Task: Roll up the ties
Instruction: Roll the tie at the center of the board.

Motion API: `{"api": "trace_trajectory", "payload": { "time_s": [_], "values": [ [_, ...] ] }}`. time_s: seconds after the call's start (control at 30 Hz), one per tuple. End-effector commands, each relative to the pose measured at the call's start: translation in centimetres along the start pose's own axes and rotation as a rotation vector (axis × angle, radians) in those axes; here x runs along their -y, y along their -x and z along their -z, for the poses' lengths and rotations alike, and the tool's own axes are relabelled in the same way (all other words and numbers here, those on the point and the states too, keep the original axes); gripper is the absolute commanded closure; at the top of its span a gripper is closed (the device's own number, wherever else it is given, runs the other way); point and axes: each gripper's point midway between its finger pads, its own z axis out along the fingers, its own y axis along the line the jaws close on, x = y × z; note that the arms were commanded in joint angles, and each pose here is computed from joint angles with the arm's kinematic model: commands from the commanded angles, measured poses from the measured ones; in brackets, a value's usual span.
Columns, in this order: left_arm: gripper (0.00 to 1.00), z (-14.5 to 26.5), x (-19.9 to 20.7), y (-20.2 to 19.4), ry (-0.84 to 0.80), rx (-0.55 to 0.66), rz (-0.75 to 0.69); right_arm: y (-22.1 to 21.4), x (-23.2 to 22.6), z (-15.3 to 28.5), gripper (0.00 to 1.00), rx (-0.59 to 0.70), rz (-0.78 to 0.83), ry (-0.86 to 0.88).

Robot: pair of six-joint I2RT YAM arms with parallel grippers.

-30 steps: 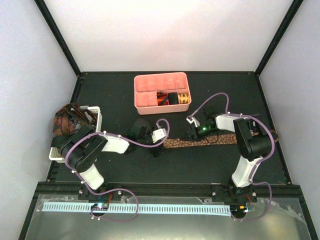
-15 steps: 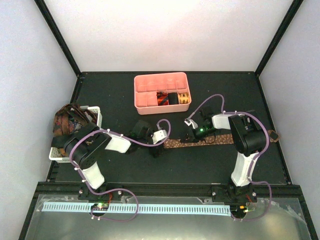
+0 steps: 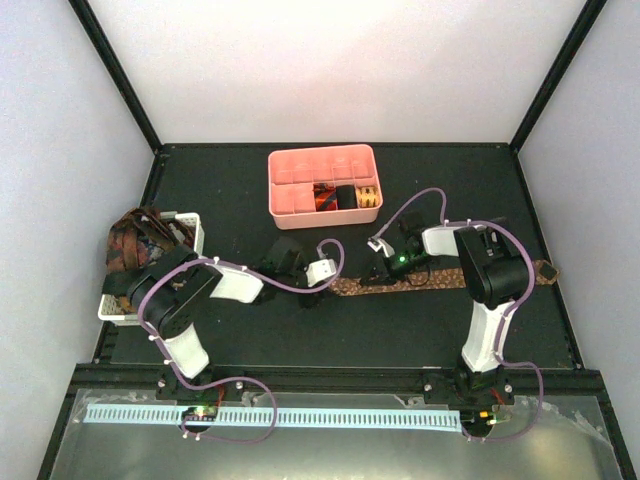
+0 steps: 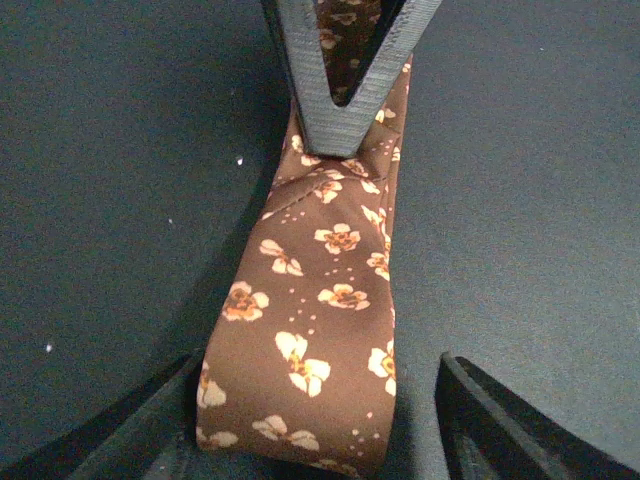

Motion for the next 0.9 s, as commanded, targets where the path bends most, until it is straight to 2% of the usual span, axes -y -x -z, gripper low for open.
{"api": "trace_trajectory", "payload": {
  "time_s": [0.0, 0.13, 0.33, 0.6, 0.77, 0.87],
  "values": [
    [0.48, 0.1, 0.0, 2.4, -0.03, 0.064, -0.126, -0.8, 2.7, -0.7, 0.98, -0.035, -0.018, -0.104],
    [0.56, 0.2, 0.9, 3.1, -0.077, 0.09, -0.195, -0.9, 2.7, -0.7, 0.98, -0.037, -0.017, -0.106],
    [0.57, 0.3, 1.0, 4.7, -0.092, 0.131, -0.236, -1.0, 2.7, -0.7, 0.98, -0.04, -0.018, -0.107],
    [0.54, -2.5, 1.2, 7.2, -0.148, 0.141, -0.161, -0.9, 2.5, -0.8, 0.98, -0.037, -0.015, -0.093],
    [0.52, -4.4, 1.0, 6.6, -0.159, 0.103, -0.116, -0.8, 2.3, -0.7, 0.98, -0.034, -0.012, -0.09],
    [0.45, -2.2, 0.7, 6.9, -0.143, 0.151, -0.078, -0.8, 2.3, -0.6, 0.98, -0.032, -0.011, -0.091]
  ]
}}
